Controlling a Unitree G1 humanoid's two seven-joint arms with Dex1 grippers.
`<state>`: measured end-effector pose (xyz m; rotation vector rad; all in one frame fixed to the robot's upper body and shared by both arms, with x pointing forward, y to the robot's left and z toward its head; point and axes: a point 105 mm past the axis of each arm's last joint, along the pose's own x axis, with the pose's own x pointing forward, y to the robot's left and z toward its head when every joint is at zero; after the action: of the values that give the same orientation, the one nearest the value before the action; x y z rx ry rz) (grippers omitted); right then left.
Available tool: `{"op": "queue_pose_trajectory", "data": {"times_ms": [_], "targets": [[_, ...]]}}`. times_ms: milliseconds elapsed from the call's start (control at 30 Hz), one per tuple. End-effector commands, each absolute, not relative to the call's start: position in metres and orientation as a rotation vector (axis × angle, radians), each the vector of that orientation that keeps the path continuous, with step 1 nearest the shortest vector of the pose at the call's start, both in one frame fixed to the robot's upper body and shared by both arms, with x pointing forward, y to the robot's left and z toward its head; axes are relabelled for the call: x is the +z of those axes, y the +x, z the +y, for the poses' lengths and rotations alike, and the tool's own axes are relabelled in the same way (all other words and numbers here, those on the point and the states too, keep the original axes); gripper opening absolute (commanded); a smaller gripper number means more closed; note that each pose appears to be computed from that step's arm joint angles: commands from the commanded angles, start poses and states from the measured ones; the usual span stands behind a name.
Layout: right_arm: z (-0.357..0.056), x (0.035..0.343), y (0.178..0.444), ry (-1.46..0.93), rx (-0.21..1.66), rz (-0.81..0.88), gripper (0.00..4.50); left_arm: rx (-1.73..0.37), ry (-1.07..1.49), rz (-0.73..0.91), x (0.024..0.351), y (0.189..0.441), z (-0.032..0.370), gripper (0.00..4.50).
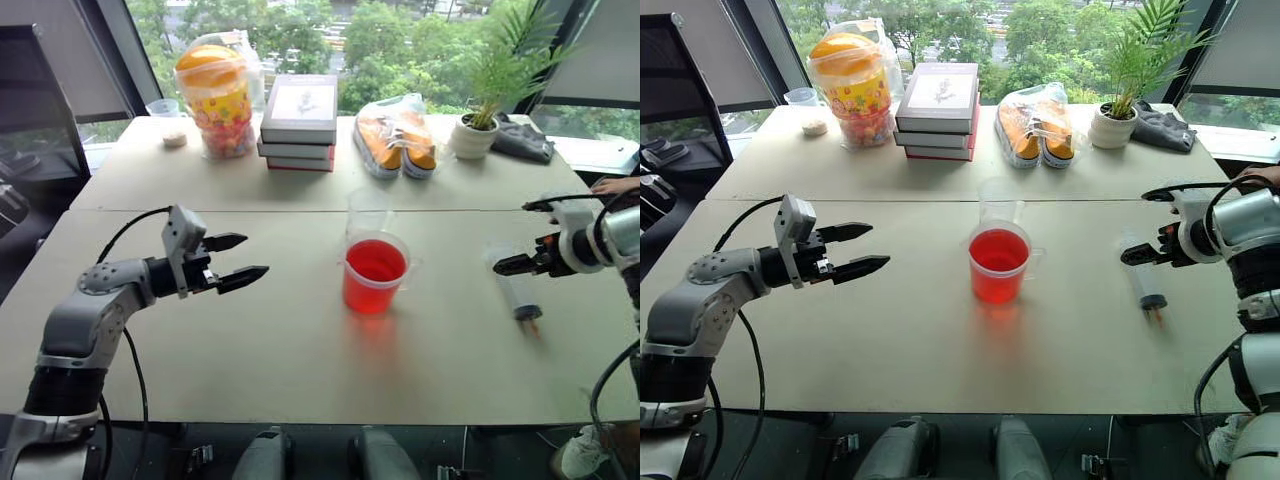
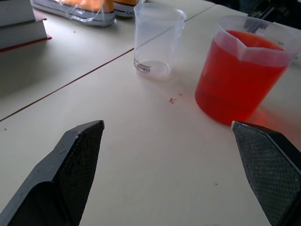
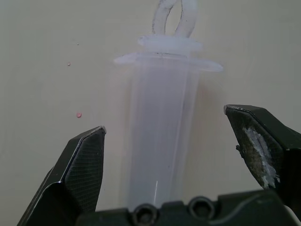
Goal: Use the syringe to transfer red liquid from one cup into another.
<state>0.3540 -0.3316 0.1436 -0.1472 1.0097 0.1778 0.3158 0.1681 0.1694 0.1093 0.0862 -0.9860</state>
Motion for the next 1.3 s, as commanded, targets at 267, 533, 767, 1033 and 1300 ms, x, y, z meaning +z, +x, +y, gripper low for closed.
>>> {"op": "queue_pose_trajectory", "data": {"times_ms": [267,533,767,1033,1300], "targets": [[-0.332,0.133,0.366,-0.147,0.142,1.048,3.67,-0.944,0.142,0.034,0.178,0.311,0.174,4.50],[-0.326,0.132,0.365,-0.132,0.166,1.083,1.44,-0.934,0.141,0.022,0.178,0.314,0.172,4.50],[-0.297,0.225,0.401,-0.120,0.290,0.613,1.44,-0.944,0.140,0.009,0.181,0.318,0.168,4.50],[-0.249,0.358,0.361,0.016,0.381,-0.253,1.44,-0.993,0.127,-0.012,0.189,0.324,0.153,4.50],[-0.162,0.350,0.290,0.057,0.702,-0.497,1.44,-1.111,0.110,-0.046,0.214,0.341,0.131,4.50]]}}
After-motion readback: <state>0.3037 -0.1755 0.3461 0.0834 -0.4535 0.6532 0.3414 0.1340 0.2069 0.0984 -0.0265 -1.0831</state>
